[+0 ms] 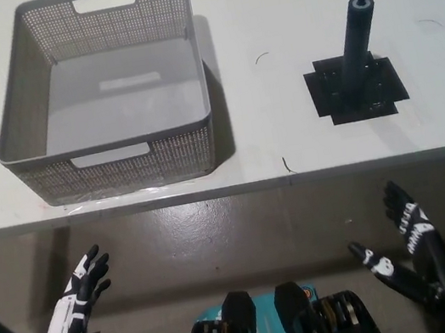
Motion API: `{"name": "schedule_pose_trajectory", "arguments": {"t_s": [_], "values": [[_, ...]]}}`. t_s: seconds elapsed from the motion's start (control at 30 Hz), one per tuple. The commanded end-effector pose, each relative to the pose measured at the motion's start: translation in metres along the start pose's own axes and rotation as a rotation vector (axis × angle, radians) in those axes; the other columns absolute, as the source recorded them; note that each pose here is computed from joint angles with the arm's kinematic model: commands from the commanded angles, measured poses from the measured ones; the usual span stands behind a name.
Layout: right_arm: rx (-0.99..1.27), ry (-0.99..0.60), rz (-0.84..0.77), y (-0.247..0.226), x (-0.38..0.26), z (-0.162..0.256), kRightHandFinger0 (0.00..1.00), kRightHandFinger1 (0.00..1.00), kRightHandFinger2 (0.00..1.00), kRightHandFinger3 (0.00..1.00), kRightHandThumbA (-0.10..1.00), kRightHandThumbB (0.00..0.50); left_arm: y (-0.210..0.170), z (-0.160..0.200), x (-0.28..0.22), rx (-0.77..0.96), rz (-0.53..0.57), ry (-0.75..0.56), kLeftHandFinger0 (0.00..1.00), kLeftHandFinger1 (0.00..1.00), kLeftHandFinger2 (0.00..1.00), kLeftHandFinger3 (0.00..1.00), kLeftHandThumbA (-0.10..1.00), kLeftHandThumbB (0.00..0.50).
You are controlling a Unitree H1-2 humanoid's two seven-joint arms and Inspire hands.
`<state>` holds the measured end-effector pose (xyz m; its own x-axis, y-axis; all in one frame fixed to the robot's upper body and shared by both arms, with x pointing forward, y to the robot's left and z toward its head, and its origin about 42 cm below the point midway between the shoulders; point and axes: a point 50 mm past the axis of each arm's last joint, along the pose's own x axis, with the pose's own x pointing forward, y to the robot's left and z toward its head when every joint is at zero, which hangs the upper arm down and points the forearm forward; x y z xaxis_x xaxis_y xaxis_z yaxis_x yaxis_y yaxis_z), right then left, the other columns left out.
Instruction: Use the right hand to pick up a electric screw driver and put it into a container on the left side
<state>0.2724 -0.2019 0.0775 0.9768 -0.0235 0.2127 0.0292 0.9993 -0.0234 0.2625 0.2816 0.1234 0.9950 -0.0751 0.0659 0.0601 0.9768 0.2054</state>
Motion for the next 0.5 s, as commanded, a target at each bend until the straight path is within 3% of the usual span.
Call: {"name": "schedule_pose_trajectory", "arguments": {"t_s": [0.0, 0.17, 0.33, 0.47], "values": [[-0.046, -0.2, -0.071, 0.0, -0.002, 0.035, 1.0, 1.0, 1.0, 1.0, 0.95, 0.41, 0.01, 0.011, -0.001, 0.021, -0.003, -0.063, 1.0, 1.0, 1.0, 1.0, 1.0, 0.186], [-0.105, -0.316, -0.14, 0.005, 0.002, 0.064, 1.0, 1.0, 1.0, 1.0, 1.0, 0.401, 0.011, 0.011, -0.001, 0.028, 0.0, -0.06, 1.0, 1.0, 1.0, 1.0, 1.0, 0.194], [-0.179, -0.359, -0.133, 0.0, 0.031, 0.079, 1.0, 1.0, 1.0, 1.0, 1.0, 0.47, 0.013, 0.008, -0.004, 0.021, 0.003, -0.055, 1.0, 1.0, 1.0, 1.0, 1.0, 0.198], [-0.249, -0.348, -0.13, -0.006, 0.058, 0.087, 1.0, 1.0, 1.0, 1.0, 1.0, 0.496, 0.012, 0.008, -0.005, 0.021, 0.0, -0.05, 1.0, 1.0, 1.0, 1.0, 1.0, 0.209]]}}
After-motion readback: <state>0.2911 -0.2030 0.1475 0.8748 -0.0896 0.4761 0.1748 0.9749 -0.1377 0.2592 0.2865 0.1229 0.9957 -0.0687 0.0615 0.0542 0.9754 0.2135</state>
